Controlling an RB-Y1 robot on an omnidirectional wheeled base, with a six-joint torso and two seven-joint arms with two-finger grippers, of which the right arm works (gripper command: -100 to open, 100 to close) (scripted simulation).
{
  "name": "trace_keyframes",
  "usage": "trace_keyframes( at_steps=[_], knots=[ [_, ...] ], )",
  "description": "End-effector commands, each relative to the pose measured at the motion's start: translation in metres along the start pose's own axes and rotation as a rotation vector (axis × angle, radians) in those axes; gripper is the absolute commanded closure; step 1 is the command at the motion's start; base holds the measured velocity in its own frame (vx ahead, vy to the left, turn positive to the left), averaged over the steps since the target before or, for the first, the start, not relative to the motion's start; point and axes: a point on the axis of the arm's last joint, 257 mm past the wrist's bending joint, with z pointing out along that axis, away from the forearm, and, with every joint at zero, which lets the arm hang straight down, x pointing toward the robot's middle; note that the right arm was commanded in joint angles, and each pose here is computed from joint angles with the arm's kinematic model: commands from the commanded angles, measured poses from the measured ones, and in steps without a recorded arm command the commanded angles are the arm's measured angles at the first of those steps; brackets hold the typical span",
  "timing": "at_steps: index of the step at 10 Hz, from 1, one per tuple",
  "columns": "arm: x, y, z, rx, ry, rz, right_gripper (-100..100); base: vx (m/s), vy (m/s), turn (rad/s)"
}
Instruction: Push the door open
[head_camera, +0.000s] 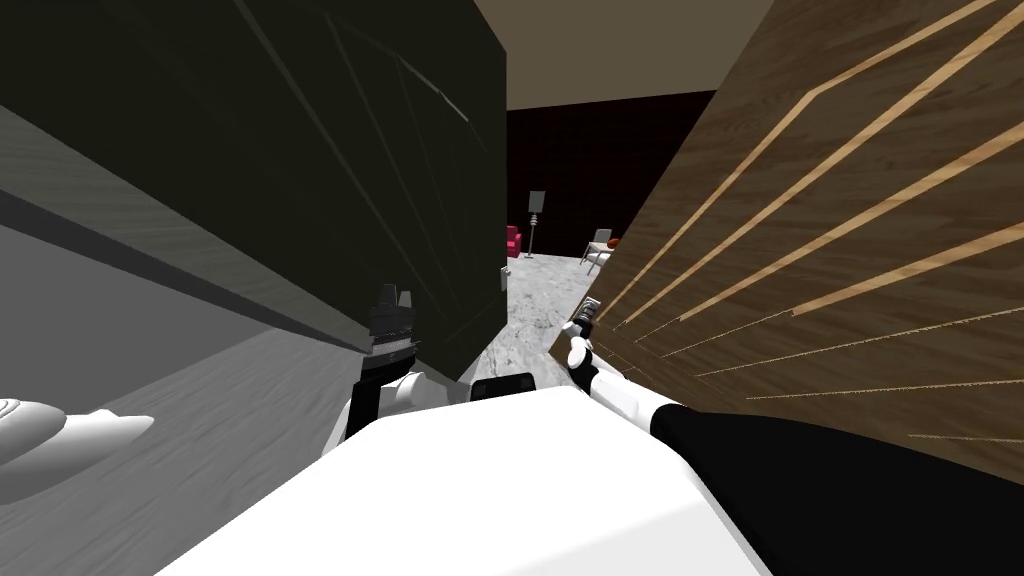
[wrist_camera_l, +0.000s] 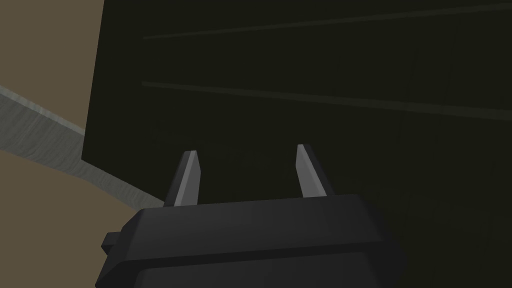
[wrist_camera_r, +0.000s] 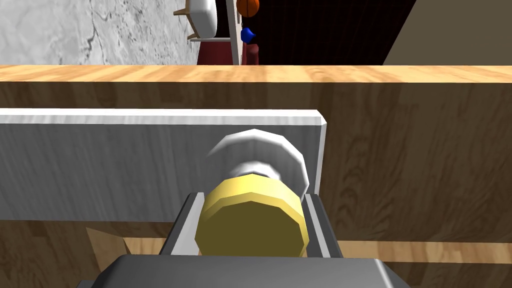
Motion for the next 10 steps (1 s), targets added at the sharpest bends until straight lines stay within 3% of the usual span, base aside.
trace_keyframes(
  at_steps=[1,6,8,9,10],
  knots=[
    [-0.007,0.008,0.0021,-0.016,-0.023,-0.002,100,0.048,-0.081,0.047],
    [-0.047,0.007,-0.0011,-0.011,-0.157,-0.004,100,0.064,-0.08,0.09],
    [-0.047,0.007,-0.0011,-0.011,-0.157,-0.004,100,0.051,-0.053,0.01],
    [-0.059,0.005,-0.0033,-0.005,-0.2,-0.006,100,0.07,-0.059,0.091],
    [-0.059,0.005,-0.0033,-0.005,-0.2,-0.006,100,0.072,-0.066,0.053]
  ],
)
